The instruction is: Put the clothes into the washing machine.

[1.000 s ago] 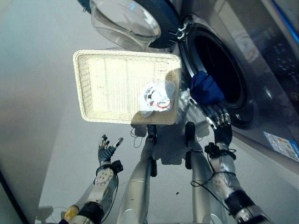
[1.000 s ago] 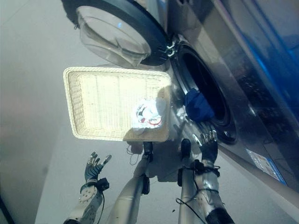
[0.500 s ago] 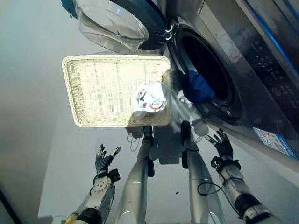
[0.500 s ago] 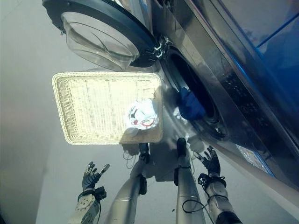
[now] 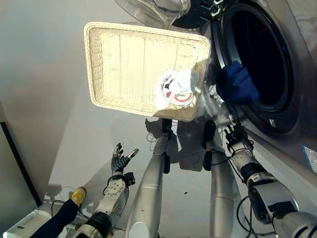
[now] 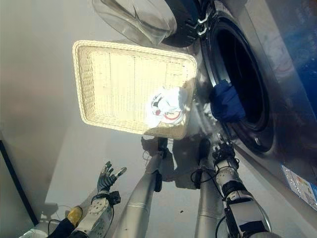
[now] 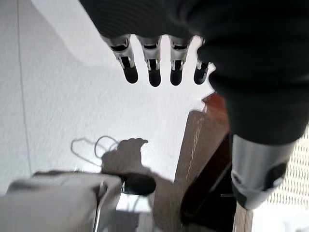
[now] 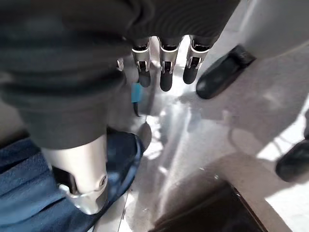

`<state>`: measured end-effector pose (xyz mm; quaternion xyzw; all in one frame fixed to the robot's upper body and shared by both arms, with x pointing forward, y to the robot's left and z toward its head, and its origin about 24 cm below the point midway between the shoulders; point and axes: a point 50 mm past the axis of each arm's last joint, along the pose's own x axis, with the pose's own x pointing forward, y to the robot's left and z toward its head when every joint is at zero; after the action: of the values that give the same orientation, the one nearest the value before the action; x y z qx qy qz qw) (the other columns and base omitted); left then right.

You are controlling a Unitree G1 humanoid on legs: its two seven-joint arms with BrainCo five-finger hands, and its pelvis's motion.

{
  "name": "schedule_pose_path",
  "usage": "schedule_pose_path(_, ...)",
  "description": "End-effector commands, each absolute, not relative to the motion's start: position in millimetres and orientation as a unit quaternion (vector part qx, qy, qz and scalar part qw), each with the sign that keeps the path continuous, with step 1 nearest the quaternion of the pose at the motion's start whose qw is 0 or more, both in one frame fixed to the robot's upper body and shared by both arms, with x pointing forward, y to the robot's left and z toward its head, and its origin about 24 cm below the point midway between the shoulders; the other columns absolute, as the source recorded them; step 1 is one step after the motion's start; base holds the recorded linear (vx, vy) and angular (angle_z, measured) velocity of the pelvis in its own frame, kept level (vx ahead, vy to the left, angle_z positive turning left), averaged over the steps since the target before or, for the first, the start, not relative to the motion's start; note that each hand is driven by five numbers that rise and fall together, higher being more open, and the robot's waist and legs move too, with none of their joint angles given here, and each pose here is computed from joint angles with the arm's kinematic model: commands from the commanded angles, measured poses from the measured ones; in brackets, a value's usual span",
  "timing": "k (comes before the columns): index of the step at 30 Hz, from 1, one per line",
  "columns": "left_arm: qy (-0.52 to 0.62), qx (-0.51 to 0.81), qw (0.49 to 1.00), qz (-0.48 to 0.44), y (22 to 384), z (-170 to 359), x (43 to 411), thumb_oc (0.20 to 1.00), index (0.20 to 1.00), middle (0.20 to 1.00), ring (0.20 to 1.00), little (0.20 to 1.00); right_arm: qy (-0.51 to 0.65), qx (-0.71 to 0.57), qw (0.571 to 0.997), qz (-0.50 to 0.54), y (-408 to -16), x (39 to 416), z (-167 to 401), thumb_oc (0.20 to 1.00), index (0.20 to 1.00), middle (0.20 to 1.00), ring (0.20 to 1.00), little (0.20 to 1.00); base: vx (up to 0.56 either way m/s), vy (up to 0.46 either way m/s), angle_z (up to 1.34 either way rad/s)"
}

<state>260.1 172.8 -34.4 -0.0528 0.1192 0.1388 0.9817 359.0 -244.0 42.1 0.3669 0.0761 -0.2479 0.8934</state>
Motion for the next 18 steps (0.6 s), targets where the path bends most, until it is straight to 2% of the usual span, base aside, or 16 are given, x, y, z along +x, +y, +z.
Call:
schedule_pose_path(1,0.096,-0.059,0.984,0.138,168.0,-23.8,267.0,1.000,1.000,1.000,1.000,1.000,0.043,0.320,0.901,-0.289,-273.5,350.4,48.3,1.000,1.000,1.000,1.000,1.000,0.01,-0.064,0.05)
schedule_pose_path(7,0.079,-0.063,0.986,0.131,167.4,-15.9,271.3,1.000,1.000,1.000,1.000,1.000,-0.019,0.295,0.907,-0.299,-282.7,362.9,83.0,1.000,1.000,1.000,1.000,1.000,0.01,-0.064,0.08)
schedule_pose_path(12,0.057,-0.066,0.988,0.131,167.8,-5.0,276.7,1.000,1.000,1.000,1.000,1.000,-0.067,0.329,0.892,-0.301,-294.1,371.6,114.7,1.000,1.000,1.000,1.000,1.000,0.00,-0.069,0.09)
schedule_pose_path(18,0.043,-0.069,0.988,0.128,168.2,5.1,280.7,1.000,1.000,1.000,1.000,1.000,-0.121,0.301,0.903,-0.281,-300.8,378.5,150.6,1.000,1.000,1.000,1.000,1.000,-0.01,-0.034,0.04)
